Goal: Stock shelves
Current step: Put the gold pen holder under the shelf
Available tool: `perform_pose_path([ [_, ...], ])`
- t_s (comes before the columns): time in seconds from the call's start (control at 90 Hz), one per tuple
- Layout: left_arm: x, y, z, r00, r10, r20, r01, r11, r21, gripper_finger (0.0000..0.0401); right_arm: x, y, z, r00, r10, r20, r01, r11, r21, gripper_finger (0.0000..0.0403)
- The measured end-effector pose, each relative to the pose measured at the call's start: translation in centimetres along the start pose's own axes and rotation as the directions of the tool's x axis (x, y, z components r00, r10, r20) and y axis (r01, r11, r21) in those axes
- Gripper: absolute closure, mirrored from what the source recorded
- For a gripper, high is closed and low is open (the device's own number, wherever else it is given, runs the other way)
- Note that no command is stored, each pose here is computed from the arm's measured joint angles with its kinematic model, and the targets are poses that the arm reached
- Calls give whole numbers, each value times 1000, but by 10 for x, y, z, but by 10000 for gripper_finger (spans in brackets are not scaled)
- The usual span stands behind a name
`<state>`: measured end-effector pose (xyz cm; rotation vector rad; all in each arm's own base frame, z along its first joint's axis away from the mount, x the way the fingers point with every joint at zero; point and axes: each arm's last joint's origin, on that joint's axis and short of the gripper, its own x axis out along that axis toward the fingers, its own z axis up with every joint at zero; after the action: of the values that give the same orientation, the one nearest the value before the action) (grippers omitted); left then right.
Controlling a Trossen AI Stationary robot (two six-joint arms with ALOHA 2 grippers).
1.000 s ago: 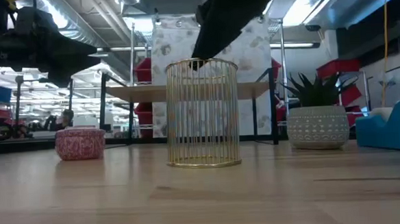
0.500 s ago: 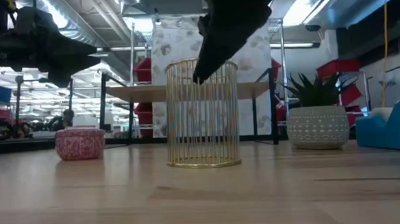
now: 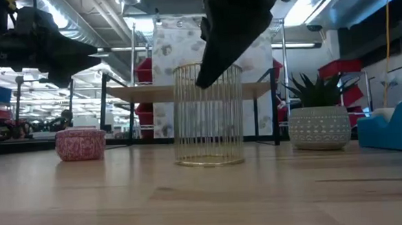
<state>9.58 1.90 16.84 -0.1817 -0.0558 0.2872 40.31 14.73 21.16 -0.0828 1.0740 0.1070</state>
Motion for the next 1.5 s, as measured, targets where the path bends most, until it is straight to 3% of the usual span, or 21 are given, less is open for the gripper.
perform_pose_path([
  [0.133, 0, 0, 0, 1000, 0, 0, 0, 1000, 0, 243, -11, -6, 15, 998, -16, 57, 17, 1000, -26, 400],
  [0.333, 0, 0, 0, 1000, 0, 0, 0, 1000, 0, 243, -22, -37, 32, 994, -58, 98, 61, 998, -27, 402],
  [0.756, 0, 0, 0, 1000, 0, 0, 0, 1000, 0, 243, -15, -127, 34, 990, -114, 83, 109, 992, 68, 402],
  [0.9, 0, 0, 0, 1000, 0, 0, 0, 1000, 0, 243, -9, -153, 35, 990, -83, 110, 71, 991, 115, 402],
  [1.5, 0, 0, 0, 1000, 0, 0, 0, 1000, 0, 243, 15, -211, 19, 985, -168, 38, 156, 963, 221, 403],
])
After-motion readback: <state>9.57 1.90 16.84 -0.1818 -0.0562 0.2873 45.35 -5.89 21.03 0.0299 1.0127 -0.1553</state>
